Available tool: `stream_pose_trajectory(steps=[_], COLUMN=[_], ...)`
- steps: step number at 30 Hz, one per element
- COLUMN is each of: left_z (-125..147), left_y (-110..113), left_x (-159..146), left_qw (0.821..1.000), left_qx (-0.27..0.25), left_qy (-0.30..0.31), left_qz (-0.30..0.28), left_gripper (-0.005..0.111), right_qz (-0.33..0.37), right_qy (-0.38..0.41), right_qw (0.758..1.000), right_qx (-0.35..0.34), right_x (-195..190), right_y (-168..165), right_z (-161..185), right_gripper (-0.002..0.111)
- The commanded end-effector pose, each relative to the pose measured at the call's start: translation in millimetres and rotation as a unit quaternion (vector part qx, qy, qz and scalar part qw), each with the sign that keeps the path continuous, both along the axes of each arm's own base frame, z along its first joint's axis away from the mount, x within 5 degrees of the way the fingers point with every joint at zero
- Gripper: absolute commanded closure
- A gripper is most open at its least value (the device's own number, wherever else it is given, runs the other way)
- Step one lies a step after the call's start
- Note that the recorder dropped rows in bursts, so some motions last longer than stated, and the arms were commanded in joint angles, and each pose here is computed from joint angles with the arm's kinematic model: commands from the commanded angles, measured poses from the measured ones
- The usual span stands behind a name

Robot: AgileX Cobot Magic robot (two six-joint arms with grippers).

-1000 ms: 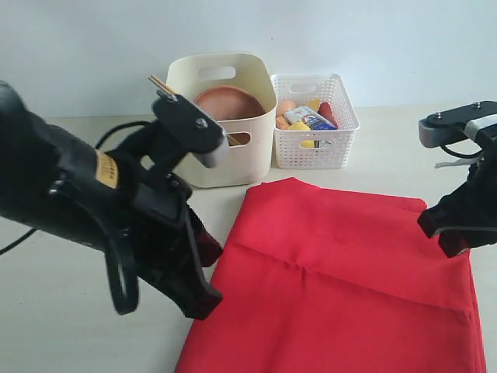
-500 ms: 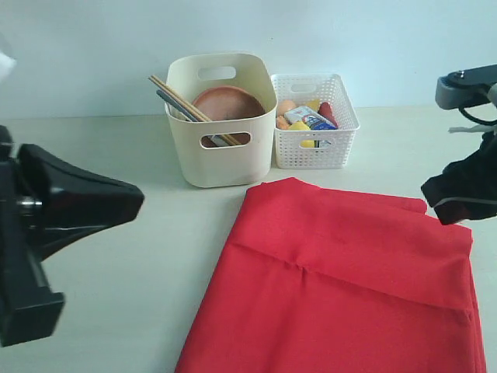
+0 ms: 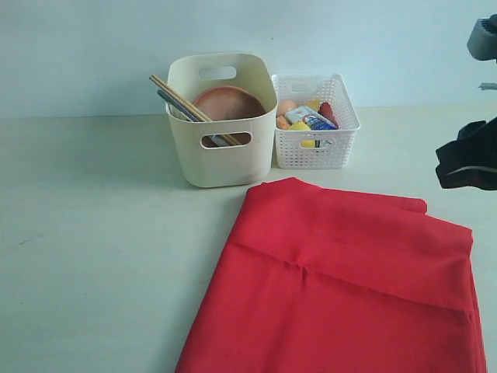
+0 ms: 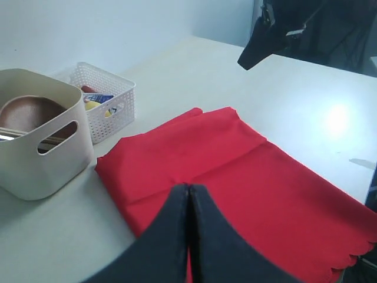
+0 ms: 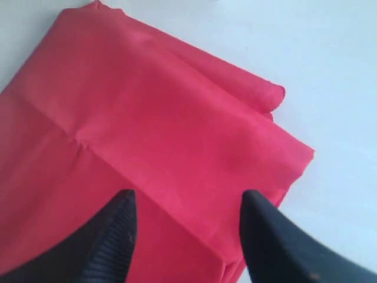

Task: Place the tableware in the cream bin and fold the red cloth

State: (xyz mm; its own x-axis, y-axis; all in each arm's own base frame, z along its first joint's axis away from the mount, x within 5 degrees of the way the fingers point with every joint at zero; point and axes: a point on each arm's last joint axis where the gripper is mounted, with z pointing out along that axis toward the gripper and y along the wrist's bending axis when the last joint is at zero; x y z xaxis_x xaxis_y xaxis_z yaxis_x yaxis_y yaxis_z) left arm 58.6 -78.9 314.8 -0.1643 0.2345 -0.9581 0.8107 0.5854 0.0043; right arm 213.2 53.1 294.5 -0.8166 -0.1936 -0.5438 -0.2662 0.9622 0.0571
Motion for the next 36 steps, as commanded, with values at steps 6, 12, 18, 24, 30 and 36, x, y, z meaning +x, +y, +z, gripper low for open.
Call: stream_pose_trajectory(steps=[6,12,18,24,30,36], left_z=[-12,-16,-17,-17,-17,-23], left_y=[20,21,22,22,22,21], left_x=[-17,-16,-15,-15,-15,-14], left_qw=[0.998,0.998,0.998,0.998,0.998,0.998], left_qx=[-0.052,-0.038,-0.034,-0.034,-0.034,-0.028], left_qy=[-0.037,-0.056,-0.061,-0.061,-0.061,-0.056], left_qz=[0.008,0.011,0.012,0.012,0.012,0.013], left_gripper=[0.107,0.107,0.107,0.107,0.107,0.107], right_qz=[0.009,0.006,0.004,0.005,0.010,0.011], right_qy=[-0.059,-0.093,-0.108,-0.104,-0.103,-0.103], right_qw=[0.998,0.995,0.994,0.994,0.994,0.994], right_qx=[0.020,0.027,0.033,0.032,0.028,0.031], right_x=[-20,-29,-31,-32,-32,-32], right_y=[-2,-5,-5,-5,-5,-4], right_z=[10,16,20,19,19,19], right_gripper=[0.057,0.057,0.057,0.057,0.057,0.057])
